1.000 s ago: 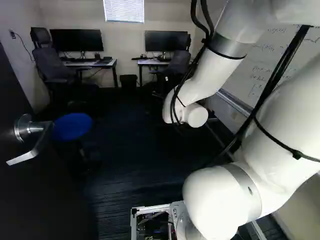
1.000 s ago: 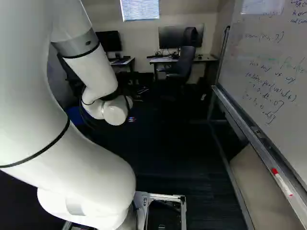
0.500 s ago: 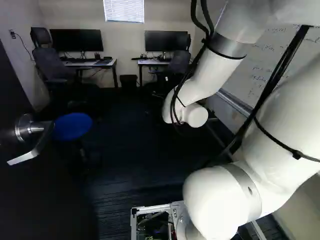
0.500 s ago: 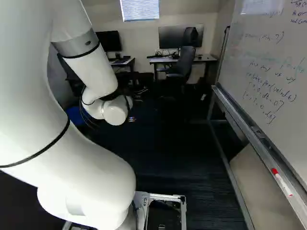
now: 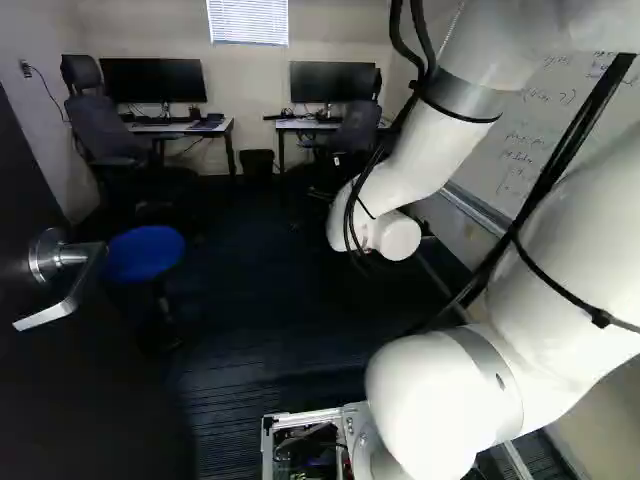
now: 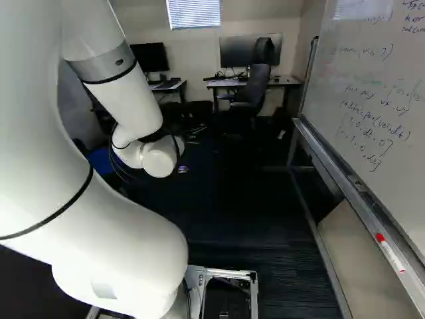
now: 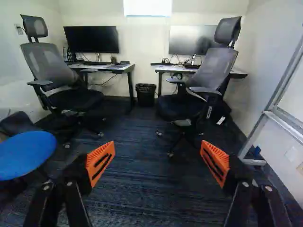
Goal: Open the door and move inside
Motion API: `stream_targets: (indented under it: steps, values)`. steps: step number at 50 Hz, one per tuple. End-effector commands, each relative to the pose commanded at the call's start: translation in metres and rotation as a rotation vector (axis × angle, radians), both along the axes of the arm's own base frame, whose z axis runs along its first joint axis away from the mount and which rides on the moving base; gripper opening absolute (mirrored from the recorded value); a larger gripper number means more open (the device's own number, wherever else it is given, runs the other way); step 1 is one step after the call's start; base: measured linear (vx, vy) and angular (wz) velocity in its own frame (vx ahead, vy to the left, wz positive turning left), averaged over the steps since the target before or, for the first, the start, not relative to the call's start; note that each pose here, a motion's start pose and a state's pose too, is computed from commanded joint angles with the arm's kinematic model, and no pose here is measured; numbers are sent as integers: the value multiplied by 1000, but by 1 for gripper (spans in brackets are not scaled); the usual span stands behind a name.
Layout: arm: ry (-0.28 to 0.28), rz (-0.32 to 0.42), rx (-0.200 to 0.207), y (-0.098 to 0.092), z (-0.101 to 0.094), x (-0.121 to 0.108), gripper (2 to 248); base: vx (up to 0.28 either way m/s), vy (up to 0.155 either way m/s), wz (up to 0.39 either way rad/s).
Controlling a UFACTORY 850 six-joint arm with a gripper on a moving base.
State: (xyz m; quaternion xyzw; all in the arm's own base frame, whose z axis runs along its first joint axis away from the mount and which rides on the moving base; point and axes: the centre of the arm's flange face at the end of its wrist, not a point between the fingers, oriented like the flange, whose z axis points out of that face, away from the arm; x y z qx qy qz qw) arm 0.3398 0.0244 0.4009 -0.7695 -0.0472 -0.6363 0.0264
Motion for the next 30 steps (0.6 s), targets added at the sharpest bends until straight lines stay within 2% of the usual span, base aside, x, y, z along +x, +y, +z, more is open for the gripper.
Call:
stream_targets:
  steps: [30]
  values:
    - [100, -76, 7, -18, -24, -49, 247, 0, 0, 0]
